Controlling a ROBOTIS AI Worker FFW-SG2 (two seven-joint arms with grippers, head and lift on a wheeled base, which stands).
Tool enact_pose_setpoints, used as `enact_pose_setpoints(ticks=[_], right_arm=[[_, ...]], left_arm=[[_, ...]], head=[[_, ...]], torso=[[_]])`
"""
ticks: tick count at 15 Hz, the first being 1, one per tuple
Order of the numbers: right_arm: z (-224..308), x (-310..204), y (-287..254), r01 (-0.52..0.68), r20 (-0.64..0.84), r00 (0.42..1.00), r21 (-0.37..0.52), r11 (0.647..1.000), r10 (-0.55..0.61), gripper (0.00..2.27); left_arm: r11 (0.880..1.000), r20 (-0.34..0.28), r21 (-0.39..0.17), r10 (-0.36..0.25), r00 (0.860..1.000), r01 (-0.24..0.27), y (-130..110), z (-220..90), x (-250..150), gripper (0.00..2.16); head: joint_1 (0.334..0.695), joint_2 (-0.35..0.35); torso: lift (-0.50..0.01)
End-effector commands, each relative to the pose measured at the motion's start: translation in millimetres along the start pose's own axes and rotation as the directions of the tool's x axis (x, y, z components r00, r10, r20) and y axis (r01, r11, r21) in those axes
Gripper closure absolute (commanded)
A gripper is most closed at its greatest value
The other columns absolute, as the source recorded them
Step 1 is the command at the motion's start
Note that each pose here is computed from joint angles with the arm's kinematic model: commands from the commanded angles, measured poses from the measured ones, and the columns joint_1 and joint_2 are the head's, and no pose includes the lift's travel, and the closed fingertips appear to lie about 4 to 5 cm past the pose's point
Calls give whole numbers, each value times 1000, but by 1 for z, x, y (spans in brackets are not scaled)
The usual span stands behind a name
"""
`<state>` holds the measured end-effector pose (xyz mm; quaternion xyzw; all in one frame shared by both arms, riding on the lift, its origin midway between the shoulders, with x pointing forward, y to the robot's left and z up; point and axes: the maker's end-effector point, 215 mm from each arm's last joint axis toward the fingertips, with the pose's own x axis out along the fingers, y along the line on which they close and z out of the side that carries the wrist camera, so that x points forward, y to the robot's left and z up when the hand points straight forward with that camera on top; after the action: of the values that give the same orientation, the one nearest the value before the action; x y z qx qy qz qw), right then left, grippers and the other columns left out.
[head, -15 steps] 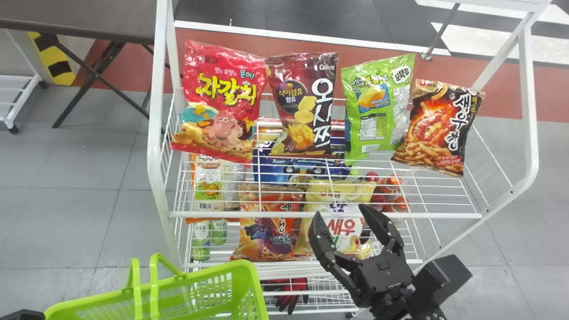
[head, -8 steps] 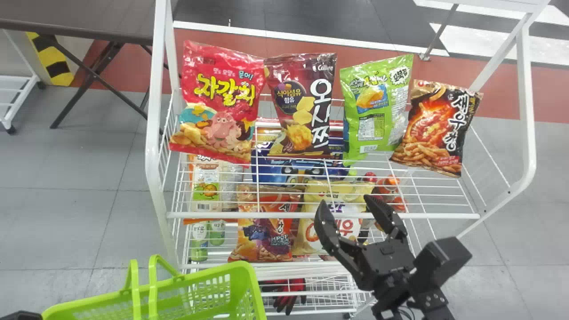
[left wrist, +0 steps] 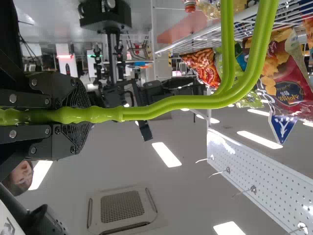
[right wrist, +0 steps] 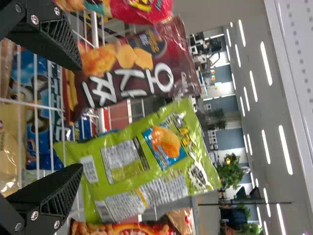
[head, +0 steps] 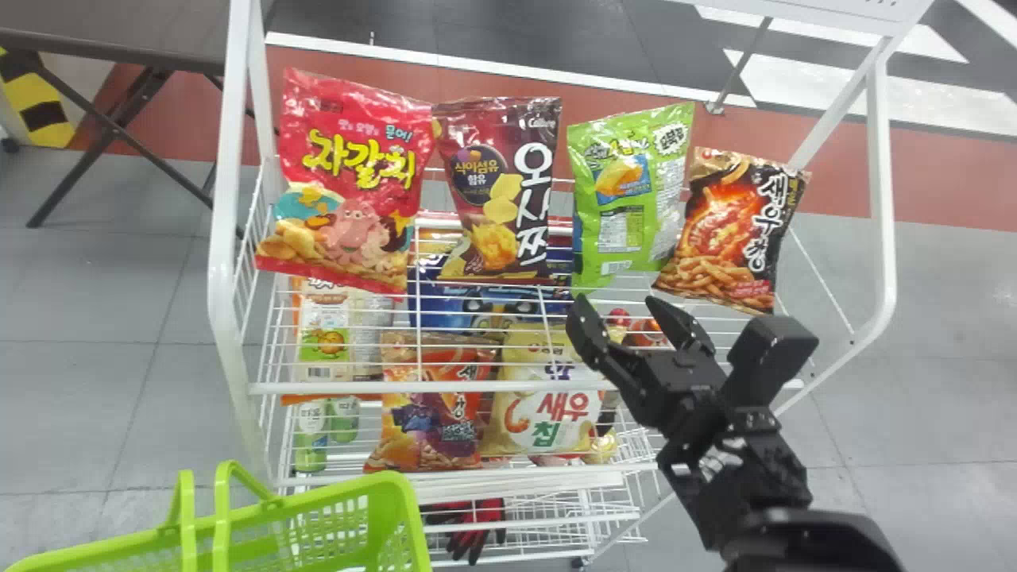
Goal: Hold basket handle with left hand then pick Gkobukchip with right hand and place into basket
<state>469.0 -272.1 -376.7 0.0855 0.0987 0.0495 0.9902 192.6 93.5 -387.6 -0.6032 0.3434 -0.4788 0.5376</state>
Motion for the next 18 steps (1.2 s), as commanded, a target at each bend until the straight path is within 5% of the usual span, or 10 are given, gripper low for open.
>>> enact_pose_setpoints(ticks=[1, 10, 18], right_arm=[[20, 15, -24, 32, -4, 999, 34, 999, -32, 103], [41, 84, -68, 89, -109, 991, 75, 993, -80, 97], [41, 146, -50, 51, -187, 981, -23, 998, -54, 178]], left_arm=[[1000, -5, -1, 1, 1000, -1, -1, 1, 0, 2155], [1000, -2, 3, 8, 1000, -8, 0, 4, -2, 2155], [1000, 7, 0, 20, 1000, -20, 1, 7, -8, 2155]], head=[[695, -296], [695, -350], [695, -302]], torso=[[0], [0], [0]])
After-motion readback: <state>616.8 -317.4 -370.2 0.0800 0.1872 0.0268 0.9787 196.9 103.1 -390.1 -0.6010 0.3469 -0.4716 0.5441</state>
